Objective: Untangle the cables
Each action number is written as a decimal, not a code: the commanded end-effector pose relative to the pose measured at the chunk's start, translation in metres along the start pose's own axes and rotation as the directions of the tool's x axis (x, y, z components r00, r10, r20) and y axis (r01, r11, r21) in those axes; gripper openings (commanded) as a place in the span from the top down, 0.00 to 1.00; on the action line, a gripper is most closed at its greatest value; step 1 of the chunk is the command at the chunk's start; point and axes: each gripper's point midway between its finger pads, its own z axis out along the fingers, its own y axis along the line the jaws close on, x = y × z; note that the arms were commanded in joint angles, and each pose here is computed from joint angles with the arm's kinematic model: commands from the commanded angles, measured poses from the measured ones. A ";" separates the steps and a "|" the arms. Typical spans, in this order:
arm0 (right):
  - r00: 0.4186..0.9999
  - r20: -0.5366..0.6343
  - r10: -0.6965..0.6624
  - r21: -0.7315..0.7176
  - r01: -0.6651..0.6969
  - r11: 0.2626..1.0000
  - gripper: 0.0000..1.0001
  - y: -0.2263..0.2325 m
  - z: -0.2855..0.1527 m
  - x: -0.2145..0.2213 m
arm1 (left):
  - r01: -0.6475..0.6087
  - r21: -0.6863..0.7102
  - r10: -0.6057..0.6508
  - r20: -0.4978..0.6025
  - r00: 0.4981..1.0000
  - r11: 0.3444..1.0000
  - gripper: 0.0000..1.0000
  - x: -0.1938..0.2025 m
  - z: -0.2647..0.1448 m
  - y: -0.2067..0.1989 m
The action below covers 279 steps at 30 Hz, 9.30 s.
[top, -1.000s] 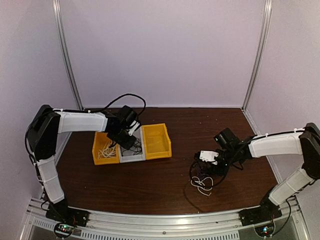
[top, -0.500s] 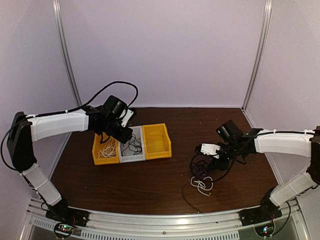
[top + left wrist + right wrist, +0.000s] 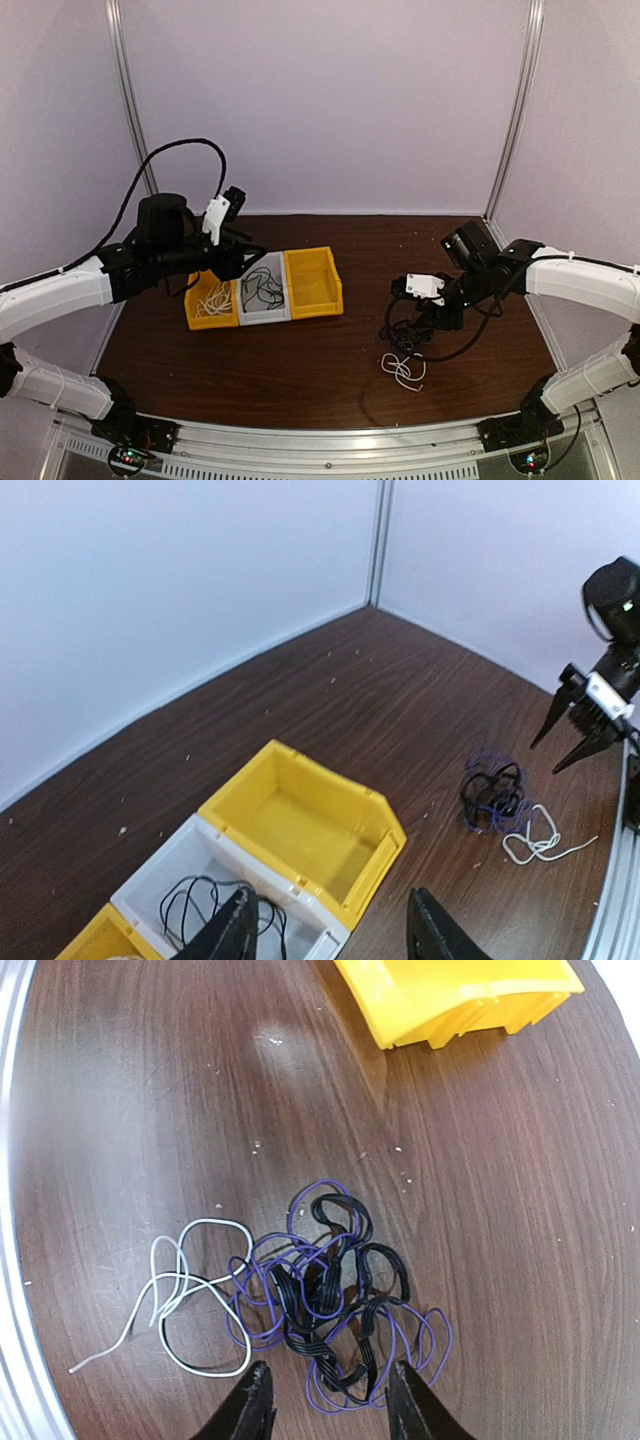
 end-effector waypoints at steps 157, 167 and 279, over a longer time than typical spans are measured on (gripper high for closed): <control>0.952 0.280 0.124 -0.084 -0.105 0.991 0.64 -0.015 0.001 -0.025 | 0.297 -0.879 -0.487 0.087 0.869 0.372 1.00 0.085 -0.061 0.137; 0.955 0.272 0.122 -0.084 -0.102 0.991 0.63 -0.014 0.002 -0.023 | 0.203 -0.915 -0.518 -0.007 0.855 0.348 1.00 0.118 -0.021 0.148; 0.998 -0.039 0.052 -0.044 -0.054 0.998 0.67 -0.011 0.033 0.021 | 0.172 0.332 -0.232 0.149 0.961 0.927 0.47 0.011 0.018 -0.101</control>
